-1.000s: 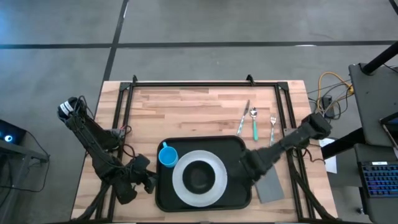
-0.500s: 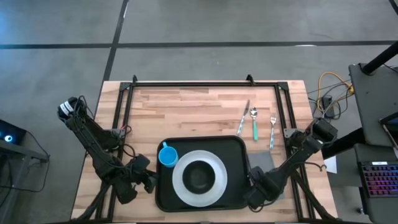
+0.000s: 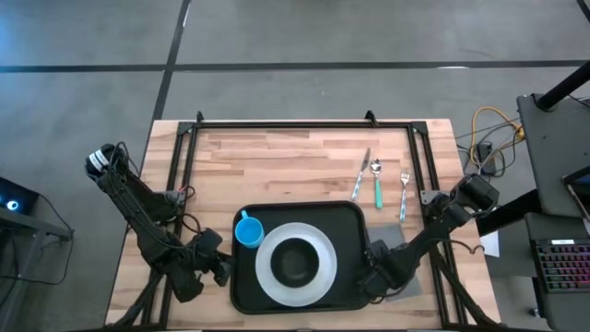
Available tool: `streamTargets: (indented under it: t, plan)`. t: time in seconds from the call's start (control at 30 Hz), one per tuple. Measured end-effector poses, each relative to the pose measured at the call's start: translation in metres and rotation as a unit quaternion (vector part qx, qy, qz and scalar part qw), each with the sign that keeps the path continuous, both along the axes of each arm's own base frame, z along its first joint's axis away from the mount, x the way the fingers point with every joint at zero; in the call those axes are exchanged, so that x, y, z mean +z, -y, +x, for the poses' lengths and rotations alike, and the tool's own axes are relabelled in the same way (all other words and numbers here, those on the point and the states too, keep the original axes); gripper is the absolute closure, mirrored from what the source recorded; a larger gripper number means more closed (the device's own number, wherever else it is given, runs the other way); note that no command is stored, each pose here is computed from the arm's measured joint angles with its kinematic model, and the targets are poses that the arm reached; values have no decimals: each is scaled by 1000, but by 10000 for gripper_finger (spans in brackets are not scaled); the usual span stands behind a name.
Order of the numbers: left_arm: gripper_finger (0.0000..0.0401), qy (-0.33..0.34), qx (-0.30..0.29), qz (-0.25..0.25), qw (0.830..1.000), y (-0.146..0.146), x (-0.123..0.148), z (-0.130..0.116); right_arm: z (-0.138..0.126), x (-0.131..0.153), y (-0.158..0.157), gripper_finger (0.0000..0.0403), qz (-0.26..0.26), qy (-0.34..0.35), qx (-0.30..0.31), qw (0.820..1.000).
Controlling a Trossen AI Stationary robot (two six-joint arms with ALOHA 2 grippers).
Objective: Set up tray
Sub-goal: Put the napkin on top of the tray
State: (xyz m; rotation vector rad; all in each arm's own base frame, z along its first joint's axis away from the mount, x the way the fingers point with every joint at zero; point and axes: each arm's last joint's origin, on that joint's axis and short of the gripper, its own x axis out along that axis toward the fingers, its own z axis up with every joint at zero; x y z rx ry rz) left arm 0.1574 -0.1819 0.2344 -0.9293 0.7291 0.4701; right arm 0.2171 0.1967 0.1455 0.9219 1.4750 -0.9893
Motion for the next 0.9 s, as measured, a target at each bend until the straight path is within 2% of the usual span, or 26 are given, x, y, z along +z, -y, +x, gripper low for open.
streamTargets:
  t: [0.13,0.27,0.43,0.6,0.9]
  plan:
    - [317,1,4,-3,1000,0,0,0,-4,-7,3,197,1,1,0,1000]
    - [317,12,12,3,1000,-1,1,0,-7,-12,7,198,-21,7,3,1000]
    - [317,21,19,10,1000,-1,1,1,-9,-15,11,221,-47,13,5,999]
    - [317,21,19,10,1000,-1,1,1,-12,-19,15,270,-57,13,5,998]
    - [317,21,19,10,1000,-1,1,1,-14,-19,17,385,-78,8,25,997]
